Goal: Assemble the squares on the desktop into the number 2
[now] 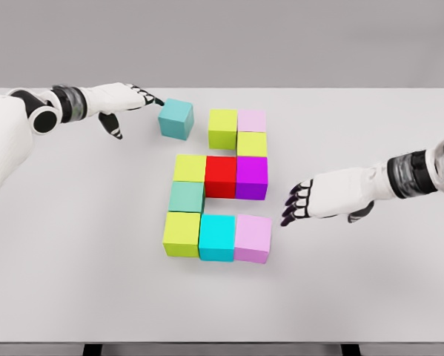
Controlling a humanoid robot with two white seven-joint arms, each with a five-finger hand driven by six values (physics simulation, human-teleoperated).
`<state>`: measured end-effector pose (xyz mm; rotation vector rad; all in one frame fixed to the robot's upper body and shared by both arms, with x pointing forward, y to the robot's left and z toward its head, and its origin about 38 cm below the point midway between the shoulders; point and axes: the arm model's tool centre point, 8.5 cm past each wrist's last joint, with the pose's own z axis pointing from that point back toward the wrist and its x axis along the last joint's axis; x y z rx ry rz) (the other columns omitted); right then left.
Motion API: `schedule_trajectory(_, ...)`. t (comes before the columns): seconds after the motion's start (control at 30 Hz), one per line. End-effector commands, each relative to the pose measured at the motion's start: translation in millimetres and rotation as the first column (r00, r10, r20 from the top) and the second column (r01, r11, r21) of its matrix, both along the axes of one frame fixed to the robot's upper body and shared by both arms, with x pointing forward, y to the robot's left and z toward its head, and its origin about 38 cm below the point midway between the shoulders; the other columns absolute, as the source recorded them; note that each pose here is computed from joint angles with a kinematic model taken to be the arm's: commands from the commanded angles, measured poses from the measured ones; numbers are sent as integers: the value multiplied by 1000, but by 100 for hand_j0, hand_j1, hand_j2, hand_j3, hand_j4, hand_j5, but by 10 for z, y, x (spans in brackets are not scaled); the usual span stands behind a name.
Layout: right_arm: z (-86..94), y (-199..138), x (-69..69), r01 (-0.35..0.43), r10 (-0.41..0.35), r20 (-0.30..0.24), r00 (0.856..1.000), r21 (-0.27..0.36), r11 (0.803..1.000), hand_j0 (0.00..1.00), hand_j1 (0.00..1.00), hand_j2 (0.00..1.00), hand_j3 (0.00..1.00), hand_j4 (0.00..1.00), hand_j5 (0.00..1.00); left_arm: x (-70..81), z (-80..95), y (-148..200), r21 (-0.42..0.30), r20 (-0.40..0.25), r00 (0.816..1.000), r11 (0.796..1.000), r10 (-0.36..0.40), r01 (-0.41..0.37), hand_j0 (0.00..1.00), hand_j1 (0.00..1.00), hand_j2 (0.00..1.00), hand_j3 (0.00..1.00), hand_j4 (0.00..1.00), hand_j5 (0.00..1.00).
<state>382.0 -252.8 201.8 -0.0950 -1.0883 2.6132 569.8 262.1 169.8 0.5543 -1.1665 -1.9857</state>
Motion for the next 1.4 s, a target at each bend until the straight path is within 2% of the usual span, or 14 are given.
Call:
schedule_trajectory(0.0, 609, -306, 360, 145, -161, 116, 980, 141, 979, 100, 100, 100, 100, 100, 100, 8, 22, -6, -9, 4, 1000, 1000, 2, -2, 100, 100, 100, 100, 100, 100)
schedule_trajectory(0.03, 693, -429, 396, 201, -228, 93, 969, 239, 950, 100, 100, 100, 100, 100, 100, 4, 14, -5, -8, 3, 1000, 1000, 2, -2, 100, 100, 100, 100, 100, 100)
schedule_trajectory(0.1, 919, -800, 424, 312, -367, 34, 929, 457, 833, 100, 100, 100, 100, 100, 100, 4, 18, -14, -9, 4, 1000, 1000, 0, 1, 100, 100, 100, 100, 100, 100)
schedule_trajectory(0.17, 1007, -1300, 314, 422, -448, -179, 876, 734, 532, 100, 100, 100, 100, 100, 100, 5, 22, -32, -10, 6, 1000, 1000, -4, 5, 100, 100, 100, 100, 100, 100)
schedule_trajectory(0.2, 1018, -1330, 294, 420, -445, -194, 874, 763, 491, 100, 100, 100, 100, 100, 100, 5, 22, -32, -10, 6, 1000, 1000, -4, 5, 100, 100, 100, 100, 100, 100)
schedule_trajectory(0.27, 947, -1464, 292, 423, -465, -237, 853, 835, 352, 100, 100, 100, 100, 100, 100, 5, 19, -37, -11, 5, 1000, 1000, -4, 5, 100, 100, 100, 100, 100, 100)
schedule_trajectory(0.3, 752, -1497, 282, 449, -471, -285, 835, 847, 283, 100, 100, 100, 100, 100, 100, 9, 26, -56, -12, 6, 1000, 1000, -7, 7, 100, 100, 100, 100, 100, 100)
schedule_trajectory(0.37, 399, -1245, 312, 476, -420, -361, 832, 855, 206, 100, 100, 100, 100, 100, 100, 8, 21, -64, -10, 2, 1000, 1000, -9, 9, 100, 100, 100, 100, 100, 100)
schedule_trajectory(0.43, 65, -1373, 216, 541, -444, -439, 781, 831, 131, 100, 100, 100, 100, 100, 100, 6, 17, -62, -6, -2, 1000, 1000, -9, 9, 100, 100, 100, 100, 100, 100)
schedule_trajectory(0.5, -119, -1426, 144, 582, -455, -477, 752, 804, 120, 100, 100, 100, 100, 100, 100, 6, 19, -67, -7, -2, 1000, 1000, -10, 10, 100, 100, 100, 100, 100, 100)
schedule_trajectory(1.23, -225, -1357, 125, 597, -440, -499, 747, 795, 112, 100, 100, 100, 100, 100, 100, -73, 41, 193, 32, 10, 1000, 999, -8, 8, 100, 100, 100, 100, 100, 100)
schedule_trajectory(1.27, -235, -1368, 122, 599, -442, -501, 744, 793, 110, 100, 100, 100, 100, 100, 100, -77, 63, 207, 34, 16, 1000, 999, -11, 10, 100, 100, 100, 100, 100, 100)
schedule_trajectory(1.33, -332, -1472, 132, 627, -462, -527, 713, 774, 86, 100, 100, 100, 100, 100, 100, -89, 57, 191, 45, 15, 1000, 999, -23, 22, 100, 100, 100, 100, 100, 100)
schedule_trajectory(1.37, -332, -1472, 132, 627, -462, -527, 713, 774, 86, 100, 100, 100, 100, 100, 100, -90, 64, 172, 44, 18, 999, 999, -29, 28, 100, 100, 100, 100, 100, 100)
